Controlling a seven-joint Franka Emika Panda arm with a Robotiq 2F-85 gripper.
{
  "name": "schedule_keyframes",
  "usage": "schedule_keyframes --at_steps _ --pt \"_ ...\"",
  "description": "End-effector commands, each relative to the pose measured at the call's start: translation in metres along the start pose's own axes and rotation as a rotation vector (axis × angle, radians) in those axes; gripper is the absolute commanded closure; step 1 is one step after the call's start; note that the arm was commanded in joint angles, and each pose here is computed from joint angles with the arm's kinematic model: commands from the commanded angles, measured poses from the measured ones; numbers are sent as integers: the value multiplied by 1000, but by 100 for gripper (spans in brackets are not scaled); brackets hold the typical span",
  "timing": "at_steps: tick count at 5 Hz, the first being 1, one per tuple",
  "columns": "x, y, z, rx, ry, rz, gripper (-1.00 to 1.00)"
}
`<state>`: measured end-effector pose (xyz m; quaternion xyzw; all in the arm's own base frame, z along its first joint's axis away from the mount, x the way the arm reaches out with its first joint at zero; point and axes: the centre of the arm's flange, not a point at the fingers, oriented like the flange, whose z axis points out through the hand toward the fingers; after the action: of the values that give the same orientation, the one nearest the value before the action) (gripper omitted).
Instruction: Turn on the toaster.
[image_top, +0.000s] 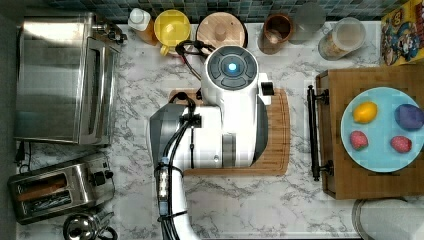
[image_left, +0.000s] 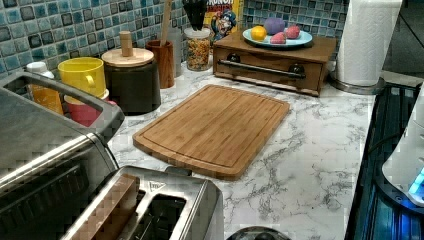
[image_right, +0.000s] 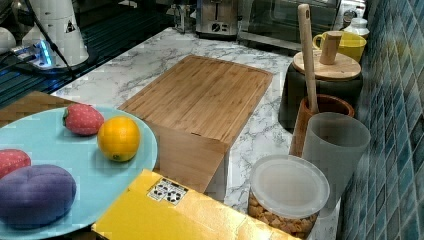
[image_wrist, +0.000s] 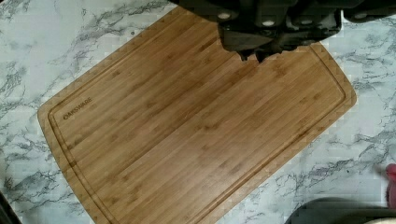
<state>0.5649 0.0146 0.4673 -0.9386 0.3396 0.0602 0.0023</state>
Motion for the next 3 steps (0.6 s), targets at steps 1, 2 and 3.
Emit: schedule_keyframes --at_steps 1,2,3 --pt "-5 0 -3 55 4 -79 100" --pt "-29 -18 -11 115 22 -269 100" --pt "-67 -44 -12 166 38 -507 100"
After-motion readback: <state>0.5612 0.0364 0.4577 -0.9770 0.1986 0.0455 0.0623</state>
